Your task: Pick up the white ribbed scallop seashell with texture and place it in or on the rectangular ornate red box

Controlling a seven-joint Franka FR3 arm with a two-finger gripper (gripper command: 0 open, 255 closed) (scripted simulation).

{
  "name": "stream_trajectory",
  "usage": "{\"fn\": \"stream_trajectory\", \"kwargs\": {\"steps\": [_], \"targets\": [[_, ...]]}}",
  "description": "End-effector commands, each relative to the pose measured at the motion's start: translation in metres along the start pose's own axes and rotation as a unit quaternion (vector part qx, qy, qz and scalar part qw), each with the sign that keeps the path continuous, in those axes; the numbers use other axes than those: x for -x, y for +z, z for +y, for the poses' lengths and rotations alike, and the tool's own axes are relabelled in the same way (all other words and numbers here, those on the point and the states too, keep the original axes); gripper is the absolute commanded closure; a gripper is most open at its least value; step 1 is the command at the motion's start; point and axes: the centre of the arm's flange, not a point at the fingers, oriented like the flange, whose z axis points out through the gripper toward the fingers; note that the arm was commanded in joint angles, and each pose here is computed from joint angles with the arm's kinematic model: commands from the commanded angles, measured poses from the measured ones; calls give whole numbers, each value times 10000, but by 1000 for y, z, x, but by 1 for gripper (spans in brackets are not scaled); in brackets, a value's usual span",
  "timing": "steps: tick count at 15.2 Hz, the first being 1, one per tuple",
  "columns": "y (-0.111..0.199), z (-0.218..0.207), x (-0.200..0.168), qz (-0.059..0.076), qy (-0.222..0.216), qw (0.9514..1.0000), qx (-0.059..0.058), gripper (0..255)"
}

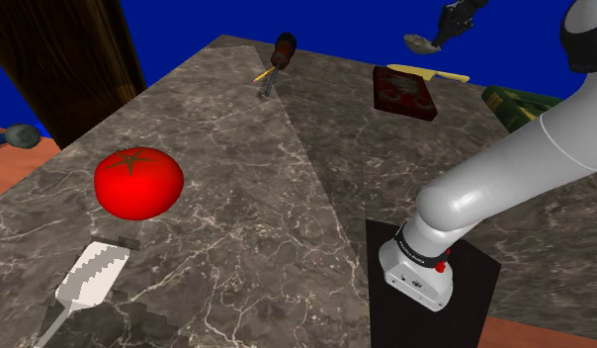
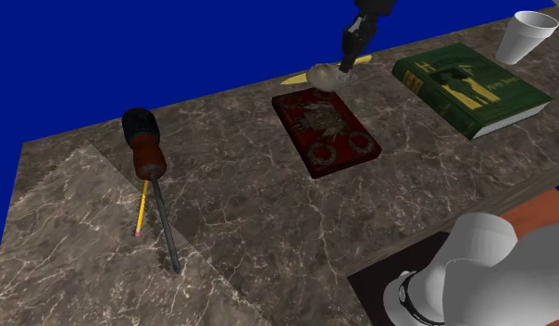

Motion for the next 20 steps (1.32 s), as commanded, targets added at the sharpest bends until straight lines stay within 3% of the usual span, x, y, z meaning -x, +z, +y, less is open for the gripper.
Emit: {"fn": "stream_trajectory", "kwargs": {"steps": [1,17,20], "targets": [[6,11,4,-2,-9,10000,1,255],[88,35,11,-2,-9,10000,1,255],[88,35,11,-2,-9,10000,1,255]]}}
